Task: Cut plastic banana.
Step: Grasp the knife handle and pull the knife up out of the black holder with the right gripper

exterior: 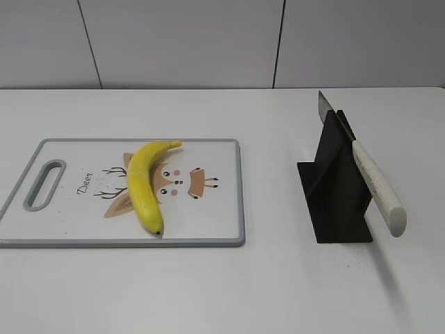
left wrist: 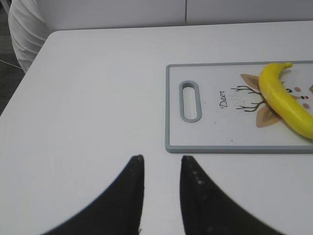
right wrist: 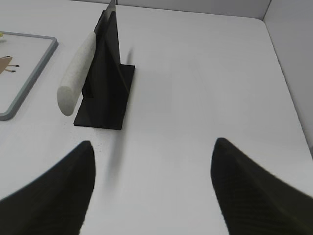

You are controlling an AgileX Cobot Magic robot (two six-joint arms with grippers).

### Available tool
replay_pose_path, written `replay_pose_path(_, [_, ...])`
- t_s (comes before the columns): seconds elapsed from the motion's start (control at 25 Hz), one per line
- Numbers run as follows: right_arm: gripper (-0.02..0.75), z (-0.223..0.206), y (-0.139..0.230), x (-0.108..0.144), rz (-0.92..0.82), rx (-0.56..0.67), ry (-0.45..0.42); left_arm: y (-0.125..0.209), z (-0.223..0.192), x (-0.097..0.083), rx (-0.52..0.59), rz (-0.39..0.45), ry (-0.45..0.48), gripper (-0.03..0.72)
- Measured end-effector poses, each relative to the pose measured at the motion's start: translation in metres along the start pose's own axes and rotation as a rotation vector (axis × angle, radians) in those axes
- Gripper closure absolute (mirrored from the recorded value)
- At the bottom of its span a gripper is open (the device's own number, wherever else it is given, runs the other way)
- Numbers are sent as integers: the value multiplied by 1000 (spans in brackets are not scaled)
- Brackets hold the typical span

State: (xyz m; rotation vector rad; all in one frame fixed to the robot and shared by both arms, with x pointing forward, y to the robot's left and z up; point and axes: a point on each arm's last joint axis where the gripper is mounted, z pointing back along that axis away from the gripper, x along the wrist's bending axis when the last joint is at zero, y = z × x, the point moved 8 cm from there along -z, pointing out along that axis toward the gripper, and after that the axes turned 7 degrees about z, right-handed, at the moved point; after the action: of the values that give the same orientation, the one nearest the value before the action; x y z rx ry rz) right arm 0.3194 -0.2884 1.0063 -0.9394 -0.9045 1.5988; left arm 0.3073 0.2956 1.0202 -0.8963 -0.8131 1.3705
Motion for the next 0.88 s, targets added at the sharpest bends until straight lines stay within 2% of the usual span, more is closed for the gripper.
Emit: replay_pose_path(0.88, [162, 0, 0, 0, 0, 0, 0, 0, 0, 0, 0, 0, 1, 450])
